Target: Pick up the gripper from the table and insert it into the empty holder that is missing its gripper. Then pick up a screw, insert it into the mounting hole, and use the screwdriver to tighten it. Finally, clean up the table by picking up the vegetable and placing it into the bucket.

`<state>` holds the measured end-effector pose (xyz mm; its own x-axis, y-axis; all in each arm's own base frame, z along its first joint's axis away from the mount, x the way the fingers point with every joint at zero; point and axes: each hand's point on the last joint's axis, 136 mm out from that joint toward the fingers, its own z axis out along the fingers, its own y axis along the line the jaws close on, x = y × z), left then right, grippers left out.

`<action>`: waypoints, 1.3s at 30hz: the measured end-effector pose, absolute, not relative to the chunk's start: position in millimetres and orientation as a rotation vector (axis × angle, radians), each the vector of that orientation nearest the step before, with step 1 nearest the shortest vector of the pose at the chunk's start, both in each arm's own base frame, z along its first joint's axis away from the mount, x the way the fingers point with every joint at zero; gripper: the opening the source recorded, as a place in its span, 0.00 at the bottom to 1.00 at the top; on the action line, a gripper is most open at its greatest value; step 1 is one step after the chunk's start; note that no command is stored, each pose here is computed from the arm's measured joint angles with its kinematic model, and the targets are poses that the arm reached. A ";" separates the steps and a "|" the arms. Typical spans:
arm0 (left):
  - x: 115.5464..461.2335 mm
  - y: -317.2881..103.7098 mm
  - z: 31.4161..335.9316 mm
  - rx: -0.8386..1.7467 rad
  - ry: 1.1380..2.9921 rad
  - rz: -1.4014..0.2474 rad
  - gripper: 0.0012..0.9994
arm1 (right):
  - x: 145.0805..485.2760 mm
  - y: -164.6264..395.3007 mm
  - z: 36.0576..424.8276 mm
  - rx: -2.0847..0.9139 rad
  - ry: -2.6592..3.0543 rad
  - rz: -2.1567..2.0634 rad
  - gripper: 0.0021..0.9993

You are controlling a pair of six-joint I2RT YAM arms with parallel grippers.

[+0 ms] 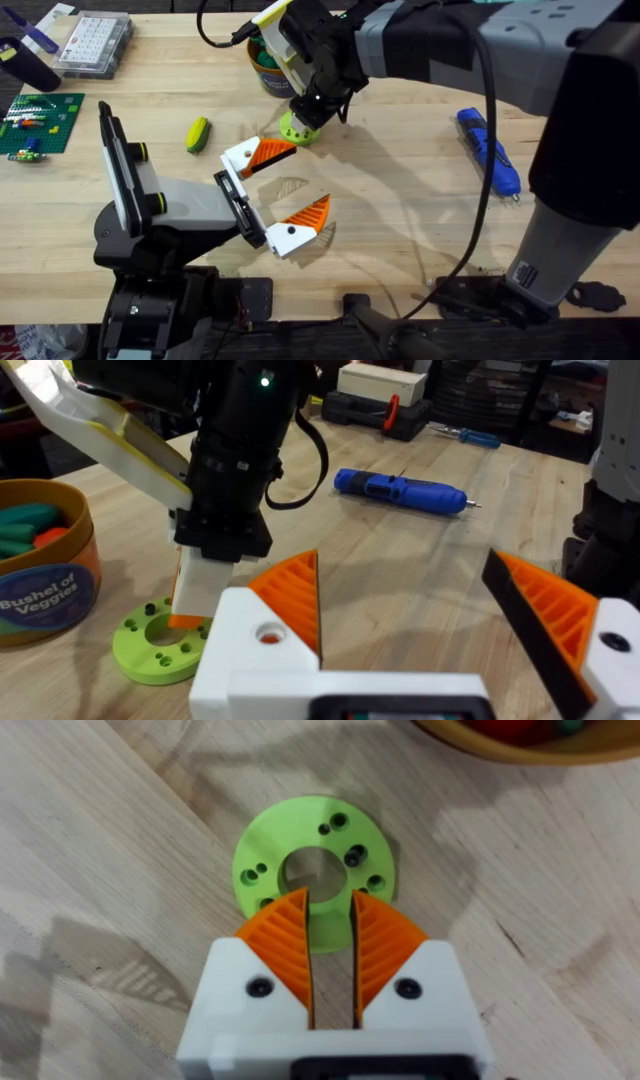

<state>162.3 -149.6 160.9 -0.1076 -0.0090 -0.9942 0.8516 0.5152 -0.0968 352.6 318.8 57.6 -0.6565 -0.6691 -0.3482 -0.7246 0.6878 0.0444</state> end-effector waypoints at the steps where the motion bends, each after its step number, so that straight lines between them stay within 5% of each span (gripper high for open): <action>1: 162.3 -149.6 161.3 0.762 1.507 -0.861 0.99 | 352.7 318.6 57.7 -1.102 2.596 0.258 0.18; 24: 162.3 -149.7 161.2 0.762 1.507 -0.862 0.99 | 330.5 307.0 61.9 -1.136 2.677 0.276 0.18; 39: 162.2 -149.7 161.2 0.762 1.507 -0.862 0.99 | 286.9 278.5 138.8 -1.121 2.632 0.350 0.18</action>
